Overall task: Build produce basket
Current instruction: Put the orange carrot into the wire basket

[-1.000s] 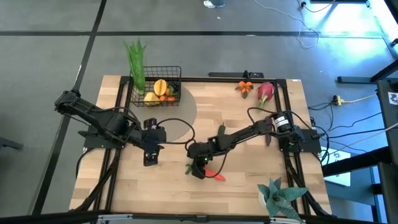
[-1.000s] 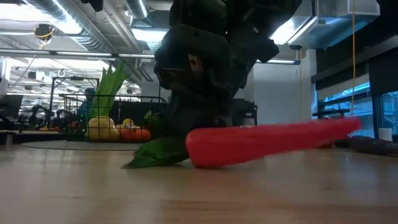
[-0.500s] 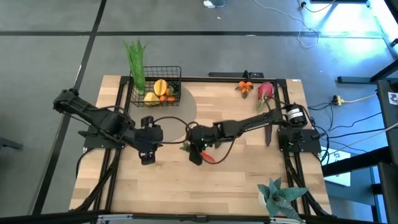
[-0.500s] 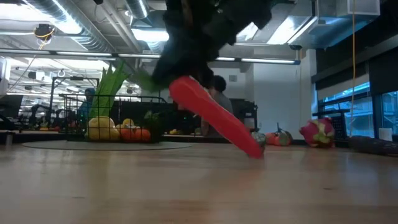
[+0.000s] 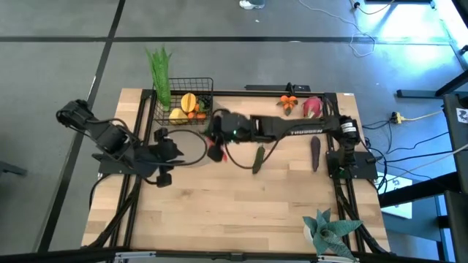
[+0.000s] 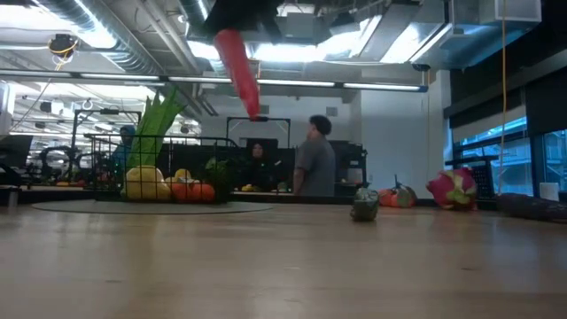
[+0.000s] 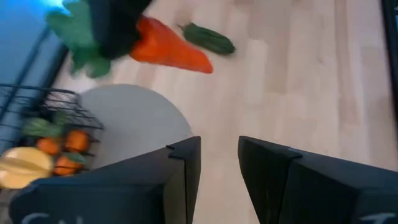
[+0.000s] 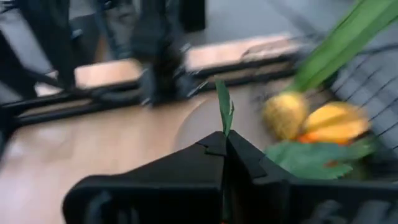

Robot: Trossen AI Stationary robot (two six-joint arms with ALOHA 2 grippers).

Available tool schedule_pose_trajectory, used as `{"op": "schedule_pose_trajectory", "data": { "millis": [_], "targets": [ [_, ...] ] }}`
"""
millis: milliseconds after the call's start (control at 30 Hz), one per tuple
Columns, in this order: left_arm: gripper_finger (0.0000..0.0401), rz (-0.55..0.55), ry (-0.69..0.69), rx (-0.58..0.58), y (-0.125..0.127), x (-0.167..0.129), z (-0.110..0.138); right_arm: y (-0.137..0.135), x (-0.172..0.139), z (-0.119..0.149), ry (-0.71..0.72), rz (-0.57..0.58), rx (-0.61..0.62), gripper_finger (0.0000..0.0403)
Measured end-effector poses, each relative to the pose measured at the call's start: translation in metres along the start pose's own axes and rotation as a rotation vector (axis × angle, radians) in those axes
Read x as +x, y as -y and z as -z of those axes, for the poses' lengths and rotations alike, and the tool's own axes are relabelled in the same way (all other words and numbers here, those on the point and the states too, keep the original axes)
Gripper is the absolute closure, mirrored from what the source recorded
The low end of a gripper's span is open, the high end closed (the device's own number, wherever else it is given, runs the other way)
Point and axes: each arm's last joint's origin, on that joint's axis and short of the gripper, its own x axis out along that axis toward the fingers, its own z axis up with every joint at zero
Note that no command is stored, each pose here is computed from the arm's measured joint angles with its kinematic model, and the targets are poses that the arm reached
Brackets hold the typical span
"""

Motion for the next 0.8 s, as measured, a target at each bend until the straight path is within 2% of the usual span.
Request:
{"op": "schedule_pose_trajectory", "data": {
  "millis": [167,467,667,800],
  "targets": [
    [0.0306,-0.076,0.067,0.024,-0.007,-0.009,0.000,0.025,-0.006,-0.024,0.078,0.136,-0.056,0.0403],
    [0.0306,-0.197,0.162,0.013,-0.019,-0.018,-0.001,0.086,-0.007,-0.052,0.271,0.268,-0.133,0.0403],
    [0.0306,-0.281,0.199,-0.007,-0.024,-0.018,-0.003,0.128,-0.005,-0.062,0.384,0.238,-0.116,0.0403],
    [0.0306,-0.390,0.241,-0.033,-0.030,-0.017,-0.006,0.146,0.014,-0.052,0.398,0.191,-0.100,0.0403]
  ]
}}
